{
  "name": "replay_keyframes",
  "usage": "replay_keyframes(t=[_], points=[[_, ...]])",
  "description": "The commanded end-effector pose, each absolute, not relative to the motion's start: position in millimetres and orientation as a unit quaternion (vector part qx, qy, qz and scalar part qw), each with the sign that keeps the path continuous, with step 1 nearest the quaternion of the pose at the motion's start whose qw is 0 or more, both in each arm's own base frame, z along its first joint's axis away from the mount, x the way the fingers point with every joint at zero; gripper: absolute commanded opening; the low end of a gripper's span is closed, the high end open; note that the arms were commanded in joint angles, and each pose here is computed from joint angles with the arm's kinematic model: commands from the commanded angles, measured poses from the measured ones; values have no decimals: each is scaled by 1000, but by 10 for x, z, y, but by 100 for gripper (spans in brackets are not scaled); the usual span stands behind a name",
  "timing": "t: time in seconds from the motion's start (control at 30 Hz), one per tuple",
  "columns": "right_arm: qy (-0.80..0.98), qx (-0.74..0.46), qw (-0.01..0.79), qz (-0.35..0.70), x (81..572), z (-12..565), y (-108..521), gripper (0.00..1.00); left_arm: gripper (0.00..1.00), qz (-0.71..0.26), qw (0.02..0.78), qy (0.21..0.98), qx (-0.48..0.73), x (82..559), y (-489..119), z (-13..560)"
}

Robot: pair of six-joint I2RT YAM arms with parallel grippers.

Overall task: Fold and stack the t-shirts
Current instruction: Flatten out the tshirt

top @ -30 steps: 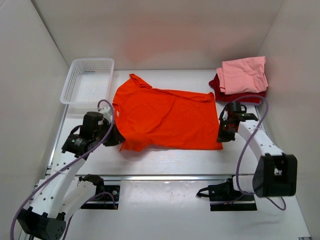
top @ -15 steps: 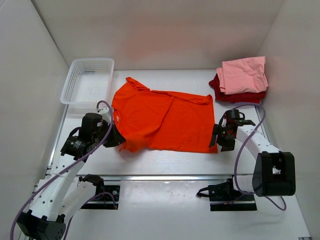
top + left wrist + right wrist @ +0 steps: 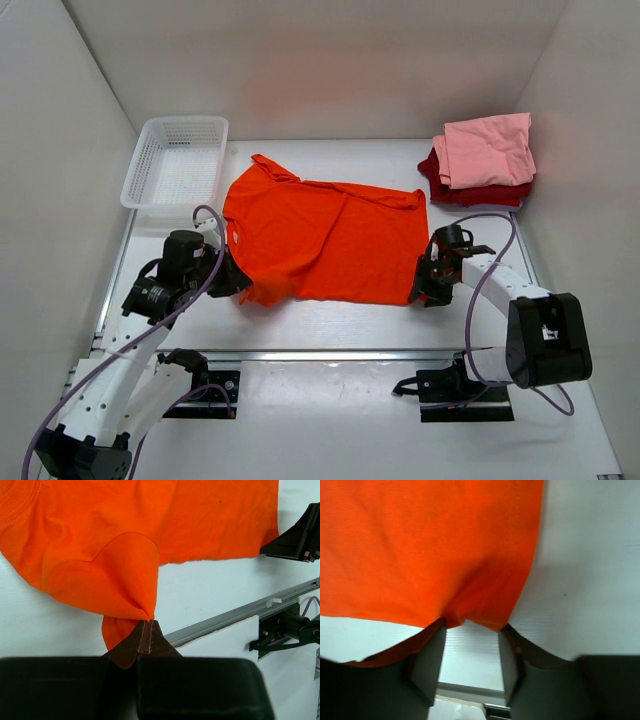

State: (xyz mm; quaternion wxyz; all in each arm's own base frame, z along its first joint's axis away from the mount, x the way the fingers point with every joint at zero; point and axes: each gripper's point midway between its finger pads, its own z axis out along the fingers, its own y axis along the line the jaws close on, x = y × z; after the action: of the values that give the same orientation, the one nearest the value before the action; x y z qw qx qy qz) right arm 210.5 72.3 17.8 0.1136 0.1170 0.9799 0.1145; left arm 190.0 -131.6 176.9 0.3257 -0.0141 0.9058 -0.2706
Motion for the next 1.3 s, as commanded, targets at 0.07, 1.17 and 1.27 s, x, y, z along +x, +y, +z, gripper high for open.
replay_keyframes(t=[0.07, 1.17, 1.27], points=[[979, 133, 125, 90, 2159, 91, 583, 51, 0, -284, 340, 897, -10, 1905, -1350, 1805], [839, 65, 518, 151, 3268, 3665, 573, 0, 0, -232, 699, 676, 22, 2619, -1135, 5538], [821, 54, 547, 156, 3352, 3925, 585, 0, 0, -212, 712, 669, 22, 2784, -1119, 5601]])
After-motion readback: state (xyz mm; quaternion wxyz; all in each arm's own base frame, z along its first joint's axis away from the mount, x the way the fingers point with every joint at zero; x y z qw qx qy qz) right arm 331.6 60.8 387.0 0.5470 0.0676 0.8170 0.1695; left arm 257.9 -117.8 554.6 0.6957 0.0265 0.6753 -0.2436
